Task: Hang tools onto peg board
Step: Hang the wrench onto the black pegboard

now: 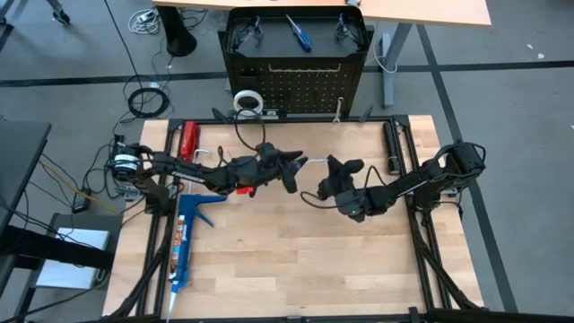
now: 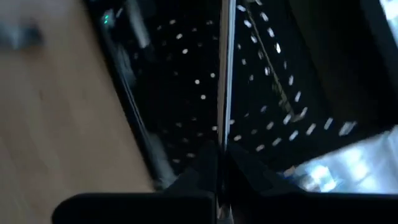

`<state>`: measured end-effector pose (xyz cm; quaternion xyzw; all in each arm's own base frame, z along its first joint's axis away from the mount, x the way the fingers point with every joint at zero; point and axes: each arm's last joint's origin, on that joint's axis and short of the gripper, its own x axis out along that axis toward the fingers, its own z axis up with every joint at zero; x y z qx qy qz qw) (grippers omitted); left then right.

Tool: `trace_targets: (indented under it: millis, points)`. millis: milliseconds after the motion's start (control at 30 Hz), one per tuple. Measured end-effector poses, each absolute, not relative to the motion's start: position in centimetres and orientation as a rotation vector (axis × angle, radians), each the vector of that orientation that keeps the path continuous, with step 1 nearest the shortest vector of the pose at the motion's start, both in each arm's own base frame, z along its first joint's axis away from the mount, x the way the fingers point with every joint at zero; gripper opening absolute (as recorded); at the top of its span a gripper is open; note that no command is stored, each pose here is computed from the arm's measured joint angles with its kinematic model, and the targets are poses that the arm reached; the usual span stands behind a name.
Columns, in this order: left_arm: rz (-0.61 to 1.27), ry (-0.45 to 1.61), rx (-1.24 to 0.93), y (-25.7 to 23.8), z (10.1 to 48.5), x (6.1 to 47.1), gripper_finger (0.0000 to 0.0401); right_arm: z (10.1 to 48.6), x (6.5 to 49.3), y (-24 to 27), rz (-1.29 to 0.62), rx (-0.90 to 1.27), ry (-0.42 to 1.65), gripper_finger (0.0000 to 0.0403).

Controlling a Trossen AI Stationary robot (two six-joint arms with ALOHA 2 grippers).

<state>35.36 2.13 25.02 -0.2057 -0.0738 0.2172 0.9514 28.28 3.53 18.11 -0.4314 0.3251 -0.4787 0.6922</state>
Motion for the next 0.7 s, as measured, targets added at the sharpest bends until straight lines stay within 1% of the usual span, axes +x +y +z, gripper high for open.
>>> trace_targets:
  millis: [100, 200, 433, 567, 700]
  points:
    - [0.456, -0.134, -0.522, 2.2, 24.6, 35.4, 0.0153, 18.0, 28.2, 3.6, -0.982, -1.173, 0.868, 0.0022]
    - [0.473, -0.079, -0.57, 2.2, 23.9, 35.3, 0.0153, 17.7, 28.1, 3.5, -0.894, -1.275, 0.929, 0.0022]
    - [0.483, 0.002, -0.605, 2.3, 22.8, 35.1, 0.0153, 17.0, 27.9, 2.7, -0.912, -1.293, 0.98, 0.0022]
    - [0.447, -0.037, -0.709, 2.7, 21.9, 34.4, 0.0153, 17.0, 27.9, 2.7, -0.902, -1.303, 0.984, 0.0022]
    - [0.417, -0.084, -0.835, 3.6, 20.1, 32.9, 0.0153, 17.0, 27.9, 2.7, -0.876, -1.321, 0.987, 0.0022]
